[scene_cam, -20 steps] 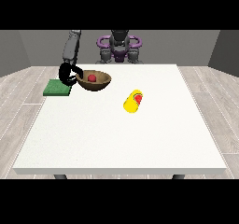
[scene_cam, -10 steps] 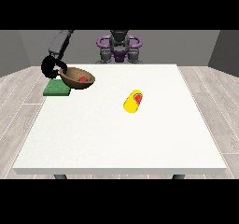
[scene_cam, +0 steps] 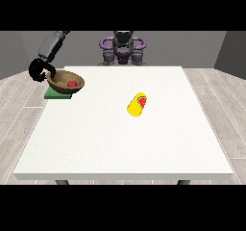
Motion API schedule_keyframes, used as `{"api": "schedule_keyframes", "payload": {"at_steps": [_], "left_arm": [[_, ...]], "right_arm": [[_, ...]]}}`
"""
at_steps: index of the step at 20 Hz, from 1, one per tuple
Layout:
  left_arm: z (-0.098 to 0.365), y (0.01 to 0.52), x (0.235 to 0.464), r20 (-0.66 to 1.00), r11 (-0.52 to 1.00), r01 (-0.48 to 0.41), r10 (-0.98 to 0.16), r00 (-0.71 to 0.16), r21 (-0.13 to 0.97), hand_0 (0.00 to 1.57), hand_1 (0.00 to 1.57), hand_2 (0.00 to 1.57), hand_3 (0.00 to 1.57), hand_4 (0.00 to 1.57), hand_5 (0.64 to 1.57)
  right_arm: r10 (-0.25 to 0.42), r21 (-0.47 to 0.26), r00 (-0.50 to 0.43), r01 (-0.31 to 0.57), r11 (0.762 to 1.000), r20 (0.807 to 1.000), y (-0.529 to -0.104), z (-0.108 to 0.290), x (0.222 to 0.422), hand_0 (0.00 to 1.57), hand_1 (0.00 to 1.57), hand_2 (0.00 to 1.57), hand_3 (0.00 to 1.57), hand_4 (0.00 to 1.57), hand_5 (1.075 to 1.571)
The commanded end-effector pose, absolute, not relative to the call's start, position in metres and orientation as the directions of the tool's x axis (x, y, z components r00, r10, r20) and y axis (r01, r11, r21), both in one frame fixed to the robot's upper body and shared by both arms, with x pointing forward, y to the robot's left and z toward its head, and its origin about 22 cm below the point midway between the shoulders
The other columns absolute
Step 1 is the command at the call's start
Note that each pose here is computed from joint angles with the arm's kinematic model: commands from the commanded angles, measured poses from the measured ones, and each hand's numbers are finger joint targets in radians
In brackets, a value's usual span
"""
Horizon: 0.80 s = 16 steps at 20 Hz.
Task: Pick the cup and pour the ball into the bowl, then pick the bowl and place it on the pad
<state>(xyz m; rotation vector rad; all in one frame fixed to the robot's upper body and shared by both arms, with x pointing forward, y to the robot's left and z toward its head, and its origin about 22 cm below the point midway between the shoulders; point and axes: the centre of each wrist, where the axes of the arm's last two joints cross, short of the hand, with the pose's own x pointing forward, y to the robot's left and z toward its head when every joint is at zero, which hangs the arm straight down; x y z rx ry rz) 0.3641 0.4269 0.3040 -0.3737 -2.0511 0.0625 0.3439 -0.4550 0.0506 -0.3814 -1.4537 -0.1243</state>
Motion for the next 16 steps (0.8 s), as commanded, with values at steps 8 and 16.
{"api": "schedule_keyframes", "payload": {"at_steps": [8,16], "left_arm": [[0.363,0.396,0.333,0.773,0.938,0.325,0.294,-0.562,-0.121,0.00,0.00,0.00,0.00,0.00,1.569],[0.389,0.384,0.298,0.726,0.945,0.324,0.254,-0.640,-0.045,0.00,0.00,0.00,0.00,0.00,1.564]], "right_arm": [[0.044,-0.053,0.031,0.421,0.906,0.999,-0.513,0.064,0.312,1.57,1.57,1.57,0.88,1.05,1.560],[0.131,-0.105,-0.002,0.582,0.806,0.991,-0.537,0.095,0.304,0.82,0.82,0.73,0.96,0.00,1.516]]}}
